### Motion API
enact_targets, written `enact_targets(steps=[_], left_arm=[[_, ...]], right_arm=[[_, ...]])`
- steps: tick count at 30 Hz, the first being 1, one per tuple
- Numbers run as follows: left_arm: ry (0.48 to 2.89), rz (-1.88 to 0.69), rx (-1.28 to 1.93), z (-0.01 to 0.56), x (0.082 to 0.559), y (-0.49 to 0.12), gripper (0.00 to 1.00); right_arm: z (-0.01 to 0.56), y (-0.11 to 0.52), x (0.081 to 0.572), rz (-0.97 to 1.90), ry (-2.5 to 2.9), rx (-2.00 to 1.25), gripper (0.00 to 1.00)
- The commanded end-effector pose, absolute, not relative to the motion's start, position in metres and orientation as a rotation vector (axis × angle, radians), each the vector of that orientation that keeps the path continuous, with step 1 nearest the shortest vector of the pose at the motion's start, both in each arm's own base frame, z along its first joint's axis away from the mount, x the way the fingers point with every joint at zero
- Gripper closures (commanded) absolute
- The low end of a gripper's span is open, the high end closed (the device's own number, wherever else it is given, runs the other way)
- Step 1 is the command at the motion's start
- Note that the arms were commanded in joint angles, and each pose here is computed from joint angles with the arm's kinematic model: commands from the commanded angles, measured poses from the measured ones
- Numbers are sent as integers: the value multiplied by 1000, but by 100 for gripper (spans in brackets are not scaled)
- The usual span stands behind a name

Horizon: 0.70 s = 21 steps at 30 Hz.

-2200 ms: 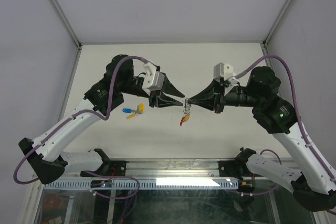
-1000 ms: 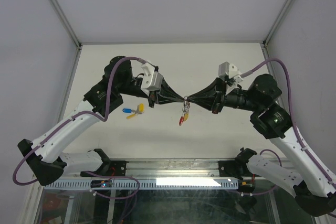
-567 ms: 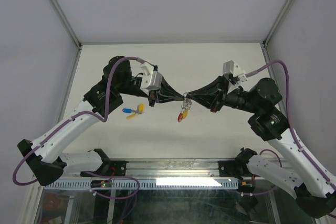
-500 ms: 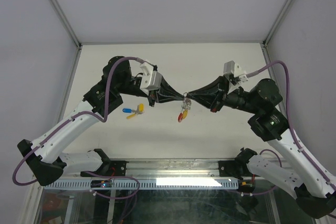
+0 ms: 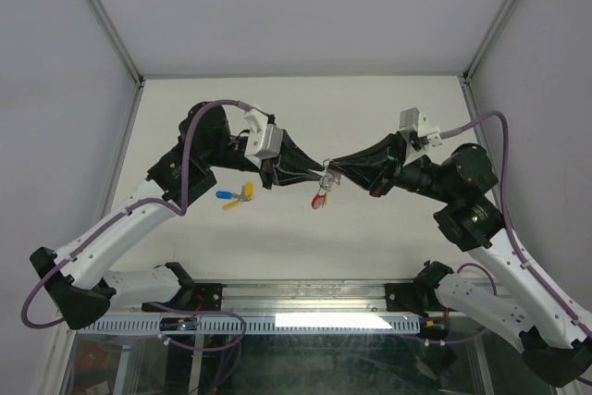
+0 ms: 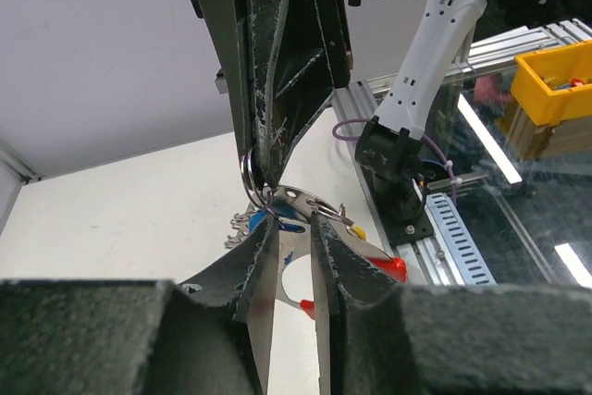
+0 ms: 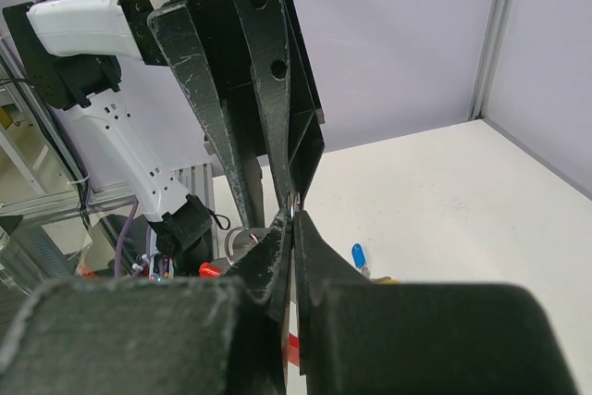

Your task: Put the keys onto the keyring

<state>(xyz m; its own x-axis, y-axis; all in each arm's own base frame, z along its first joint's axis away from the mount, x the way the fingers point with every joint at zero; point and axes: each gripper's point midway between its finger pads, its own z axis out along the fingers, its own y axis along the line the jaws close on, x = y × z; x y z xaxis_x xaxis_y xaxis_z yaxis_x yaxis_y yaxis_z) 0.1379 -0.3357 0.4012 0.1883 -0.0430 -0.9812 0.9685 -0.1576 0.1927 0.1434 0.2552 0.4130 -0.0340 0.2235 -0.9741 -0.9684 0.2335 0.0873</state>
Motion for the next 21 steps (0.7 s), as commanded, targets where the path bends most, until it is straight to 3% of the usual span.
enact_targets(steps=[1,21], left_arm=[[857,-1181,1347,430,126,-327,80],[847,-1282,1088,444,133,-326,72]], right_arm=[[438,249,141,1138,1087,-814,100],[435,248,136,1117,1053,-864,100]])
